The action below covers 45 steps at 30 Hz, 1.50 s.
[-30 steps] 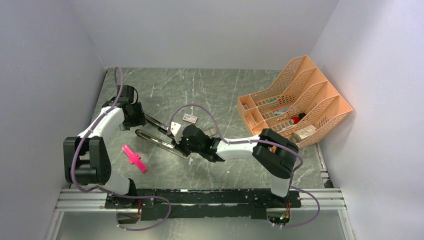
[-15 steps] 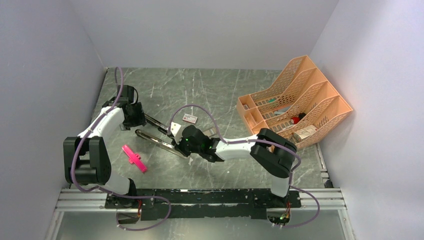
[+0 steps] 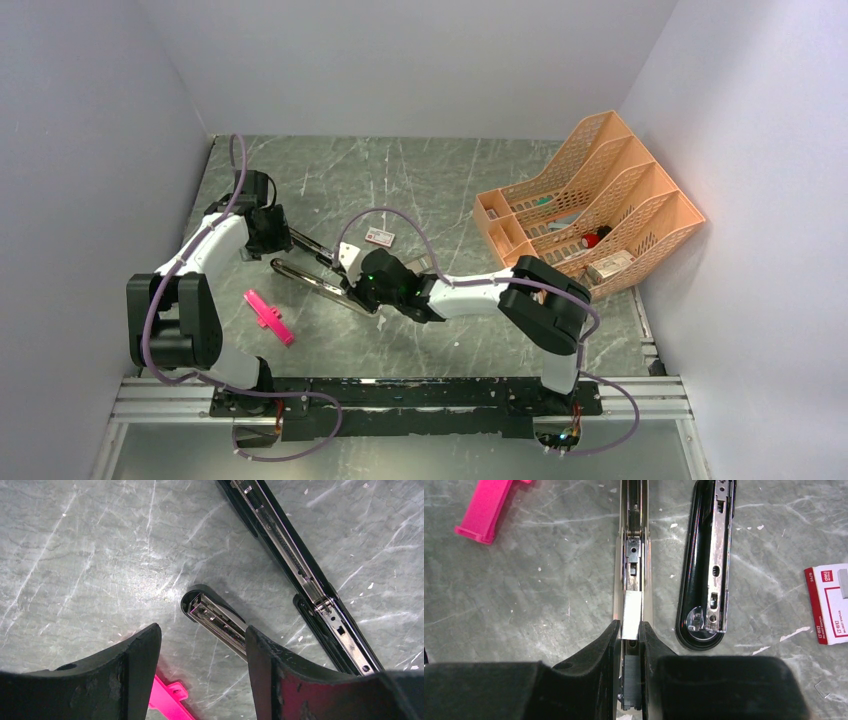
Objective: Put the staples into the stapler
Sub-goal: Install the staple into the stapler.
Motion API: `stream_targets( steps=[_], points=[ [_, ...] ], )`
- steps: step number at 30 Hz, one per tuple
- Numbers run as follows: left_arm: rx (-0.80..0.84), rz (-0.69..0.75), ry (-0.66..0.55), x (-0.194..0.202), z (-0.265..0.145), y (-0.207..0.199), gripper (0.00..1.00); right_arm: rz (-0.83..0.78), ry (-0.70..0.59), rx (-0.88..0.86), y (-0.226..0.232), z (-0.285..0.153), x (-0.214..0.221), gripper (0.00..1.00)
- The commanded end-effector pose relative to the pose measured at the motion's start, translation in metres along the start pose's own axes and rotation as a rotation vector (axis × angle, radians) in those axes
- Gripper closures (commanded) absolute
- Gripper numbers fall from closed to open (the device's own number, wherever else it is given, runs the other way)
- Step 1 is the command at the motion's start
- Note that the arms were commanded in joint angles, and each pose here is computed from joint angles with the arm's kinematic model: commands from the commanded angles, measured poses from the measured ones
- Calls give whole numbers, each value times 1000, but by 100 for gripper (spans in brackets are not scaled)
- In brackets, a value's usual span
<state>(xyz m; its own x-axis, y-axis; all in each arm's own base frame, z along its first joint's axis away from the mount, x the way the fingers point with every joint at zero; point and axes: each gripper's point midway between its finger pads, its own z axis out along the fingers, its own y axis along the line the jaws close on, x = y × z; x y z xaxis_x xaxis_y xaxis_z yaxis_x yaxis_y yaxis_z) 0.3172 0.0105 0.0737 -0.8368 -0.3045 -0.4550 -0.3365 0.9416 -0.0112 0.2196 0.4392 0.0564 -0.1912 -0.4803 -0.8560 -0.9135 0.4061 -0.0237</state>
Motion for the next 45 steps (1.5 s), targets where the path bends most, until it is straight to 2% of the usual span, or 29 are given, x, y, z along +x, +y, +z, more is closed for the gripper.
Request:
stream_targets(
  steps=[1,22,36,45],
  points=[
    [24,2,-10,-9,-4,-4,33,14,14,6,-1,5,-1,99],
    [33,6,-7,-8,-4,-5,34,16,105,47,-2,3,12,95],
    [38,10,-5,-8,-4,-6,34,44,147,68,-2,1,15,96],
    [40,11,-5,-8,-4,-6,34,58,133,35,4,3,11,87]
  ],
)
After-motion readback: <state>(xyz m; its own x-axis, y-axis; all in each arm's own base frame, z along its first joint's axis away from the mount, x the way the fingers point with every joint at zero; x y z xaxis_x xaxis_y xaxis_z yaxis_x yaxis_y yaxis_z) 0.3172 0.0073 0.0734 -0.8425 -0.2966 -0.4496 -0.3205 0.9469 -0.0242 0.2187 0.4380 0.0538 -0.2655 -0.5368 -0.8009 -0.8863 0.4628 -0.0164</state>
